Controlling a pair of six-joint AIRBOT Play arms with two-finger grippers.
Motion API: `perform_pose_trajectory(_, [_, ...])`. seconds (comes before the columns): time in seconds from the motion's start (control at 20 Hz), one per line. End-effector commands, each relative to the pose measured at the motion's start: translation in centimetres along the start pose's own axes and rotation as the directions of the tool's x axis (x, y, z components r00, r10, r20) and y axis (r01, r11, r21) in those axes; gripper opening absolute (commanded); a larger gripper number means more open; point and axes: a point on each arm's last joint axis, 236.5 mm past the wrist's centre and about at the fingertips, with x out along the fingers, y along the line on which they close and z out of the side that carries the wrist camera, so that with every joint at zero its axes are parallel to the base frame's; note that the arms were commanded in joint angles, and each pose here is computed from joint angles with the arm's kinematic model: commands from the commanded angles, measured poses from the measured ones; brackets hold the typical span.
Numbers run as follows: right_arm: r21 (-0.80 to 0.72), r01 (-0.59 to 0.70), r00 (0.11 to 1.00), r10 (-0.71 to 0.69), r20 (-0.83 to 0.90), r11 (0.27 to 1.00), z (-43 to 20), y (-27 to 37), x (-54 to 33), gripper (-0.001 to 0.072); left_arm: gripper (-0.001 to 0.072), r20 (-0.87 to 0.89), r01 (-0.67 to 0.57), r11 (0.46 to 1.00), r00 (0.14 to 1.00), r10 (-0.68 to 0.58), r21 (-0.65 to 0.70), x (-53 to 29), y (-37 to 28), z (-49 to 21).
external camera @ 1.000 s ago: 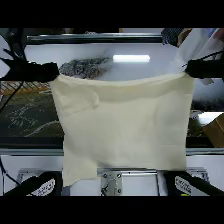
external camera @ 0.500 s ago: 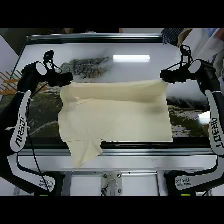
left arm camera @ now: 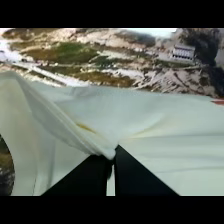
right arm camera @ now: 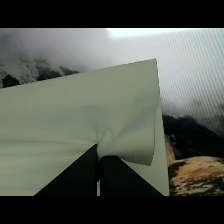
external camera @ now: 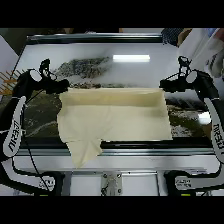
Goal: Fold the clothes and pants, and hang the long-sleeved shirts on hangers.
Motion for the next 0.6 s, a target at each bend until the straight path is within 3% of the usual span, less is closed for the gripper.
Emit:
perform_pose_trajectory(0.0, [0.002, 0.027, 0.998, -0.026, -0.057, 1.0, -4.2, -0.9, 0.0, 0.0007, 0.0009, -0.022, -0.014, 1.0, 1.0, 0.014, -0.001, 0.3, 1.0, -3.5])
perform_pose_trajectory(0.5, [0.017, 0.03, 0.972, -0.025, -0.234, 0.999, -12.6, -1.2, 1.2, 0.0016, 0.001, -0.138, -0.037, 0.999, 0.99, 0.033, -0.029, 2.0, 2.6, -9.9])
perform_pose_trajectory(0.55, [0.032, 0.019, 0.97, -0.011, -0.244, 0.999, -12.9, -0.9, 1.1, 0.0069, 0.0147, -0.131, -0.038, 0.999, 0.991, 0.033, -0.036, 1.8, 2.6, -9.7])
